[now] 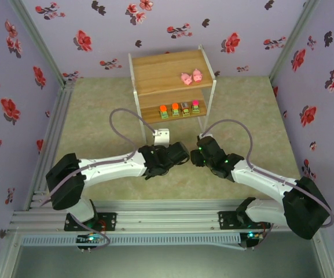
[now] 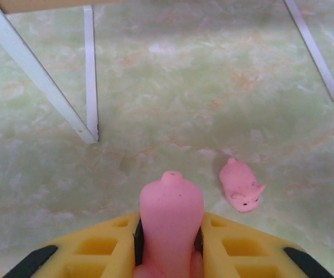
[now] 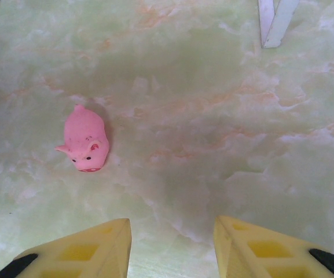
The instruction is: Place and organize the plastic toys onto the shelf
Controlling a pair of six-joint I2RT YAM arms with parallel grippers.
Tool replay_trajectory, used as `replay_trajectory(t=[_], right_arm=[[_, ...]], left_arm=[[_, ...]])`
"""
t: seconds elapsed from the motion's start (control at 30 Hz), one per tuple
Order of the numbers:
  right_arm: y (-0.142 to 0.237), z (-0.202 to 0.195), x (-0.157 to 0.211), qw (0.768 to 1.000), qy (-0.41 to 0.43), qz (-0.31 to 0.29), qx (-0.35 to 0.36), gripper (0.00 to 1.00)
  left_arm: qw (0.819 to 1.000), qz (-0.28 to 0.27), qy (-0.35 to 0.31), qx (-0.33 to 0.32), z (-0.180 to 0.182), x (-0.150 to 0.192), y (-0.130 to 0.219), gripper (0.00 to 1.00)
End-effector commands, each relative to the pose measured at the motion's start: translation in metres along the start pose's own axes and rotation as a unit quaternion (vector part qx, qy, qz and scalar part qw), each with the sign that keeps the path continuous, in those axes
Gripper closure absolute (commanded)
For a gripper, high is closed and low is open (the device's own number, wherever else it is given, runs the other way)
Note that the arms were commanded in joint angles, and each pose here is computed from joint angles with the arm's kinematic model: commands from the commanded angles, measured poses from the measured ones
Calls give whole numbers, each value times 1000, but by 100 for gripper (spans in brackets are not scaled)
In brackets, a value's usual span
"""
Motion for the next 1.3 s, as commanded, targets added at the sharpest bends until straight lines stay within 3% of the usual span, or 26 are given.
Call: replay_trajectory(t=[0.0,0.57,0.97,1.27], right_arm=[[-2,-5,-4,1000,-4,-10,13,58],[0,-7,-4,1000,-6,-11,15,58],[0,-6,-4,1000,-6,-11,14,58],[0,-6,-4,1000,-6,-11,13,58]], left_arm=[[999,-33,-6,2,0,-25,24,71],[996,-61,-12,57,-30,-67,72,72],[990,-101,-7,94,-56,-127,104,72],[989,-122,-2,84,-65,-173,103,72]])
Point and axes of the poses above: each hand's point on the last joint's axis, 136 mm out from that joint toward the fingers, its own y axis back along the fingers, its own z axis along the line the jaws close on, x = y × z, the point moved 1 cm from there along y, back along the fingers, and after that the axes turned 11 degrees about y, right-handed, at the moved point
